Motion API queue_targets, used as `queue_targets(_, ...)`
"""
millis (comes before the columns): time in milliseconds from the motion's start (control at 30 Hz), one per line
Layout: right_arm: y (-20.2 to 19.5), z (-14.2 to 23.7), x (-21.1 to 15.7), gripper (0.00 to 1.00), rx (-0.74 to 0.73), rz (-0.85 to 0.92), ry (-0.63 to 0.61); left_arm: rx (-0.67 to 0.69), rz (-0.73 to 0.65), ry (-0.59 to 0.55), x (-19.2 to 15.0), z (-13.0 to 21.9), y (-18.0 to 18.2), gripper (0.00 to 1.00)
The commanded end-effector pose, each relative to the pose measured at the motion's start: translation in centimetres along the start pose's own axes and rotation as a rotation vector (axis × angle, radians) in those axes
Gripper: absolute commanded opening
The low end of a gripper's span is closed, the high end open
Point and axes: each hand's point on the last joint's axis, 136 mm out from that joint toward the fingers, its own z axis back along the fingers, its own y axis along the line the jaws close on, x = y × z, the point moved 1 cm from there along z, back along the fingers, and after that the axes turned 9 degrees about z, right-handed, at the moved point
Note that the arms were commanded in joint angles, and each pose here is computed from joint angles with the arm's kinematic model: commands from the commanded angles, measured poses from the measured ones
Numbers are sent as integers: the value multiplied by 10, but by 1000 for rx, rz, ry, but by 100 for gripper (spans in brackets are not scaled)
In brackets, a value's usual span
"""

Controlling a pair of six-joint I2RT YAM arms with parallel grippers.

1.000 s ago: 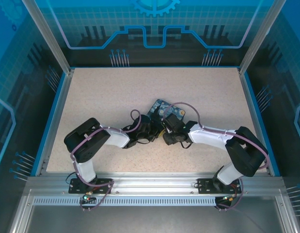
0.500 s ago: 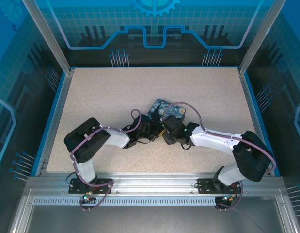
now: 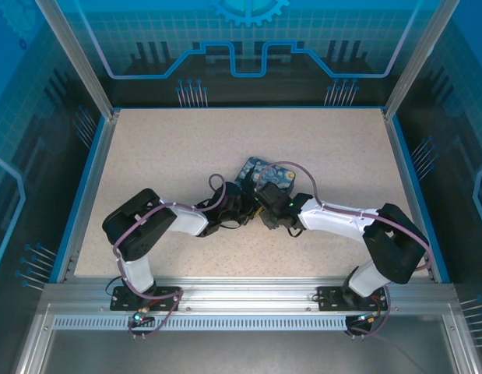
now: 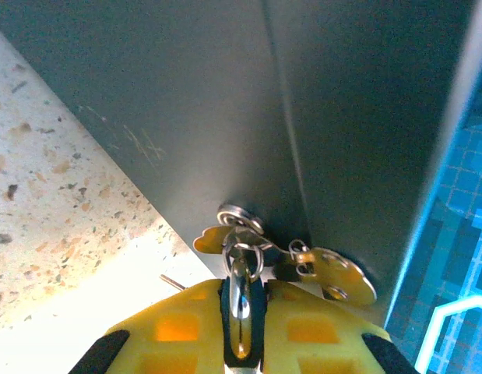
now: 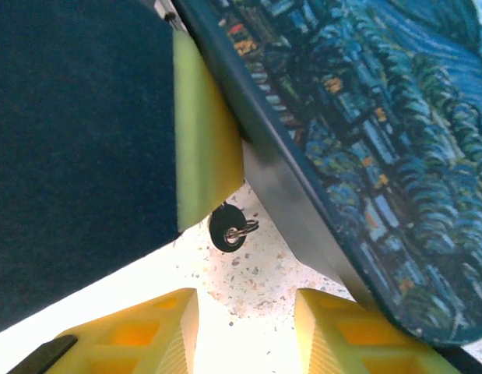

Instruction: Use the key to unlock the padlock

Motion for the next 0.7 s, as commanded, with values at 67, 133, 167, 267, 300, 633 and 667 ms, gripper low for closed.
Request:
queue_targets(67, 9, 11, 51, 37, 31, -44, -169, -15, -24, 148, -33, -1, -10, 0)
queue_targets(133, 9, 11, 53, 36, 33, -59, -172, -15, -24, 149, -33, -2, -9, 0)
queue_targets(167, 9, 10, 53, 35, 34, -70, -173, -15, -22, 151, -33, -2, -9, 0)
queue_targets(267, 8, 10, 57, 29, 49, -118, -181, -18, -21, 152, -33, -3, -9, 0)
queue_targets(300, 7, 10, 58, 25, 65, -138, -184, -15, -19, 151, -33, -3, -8, 0)
queue_targets(633, 2, 24, 61, 12, 192, -238, -202, -11, -9, 145, -31, -5, -5, 0)
queue_targets(667, 0, 23, 60, 12, 194, -245, -200, -8, -6, 142, -31, -5, -4, 0)
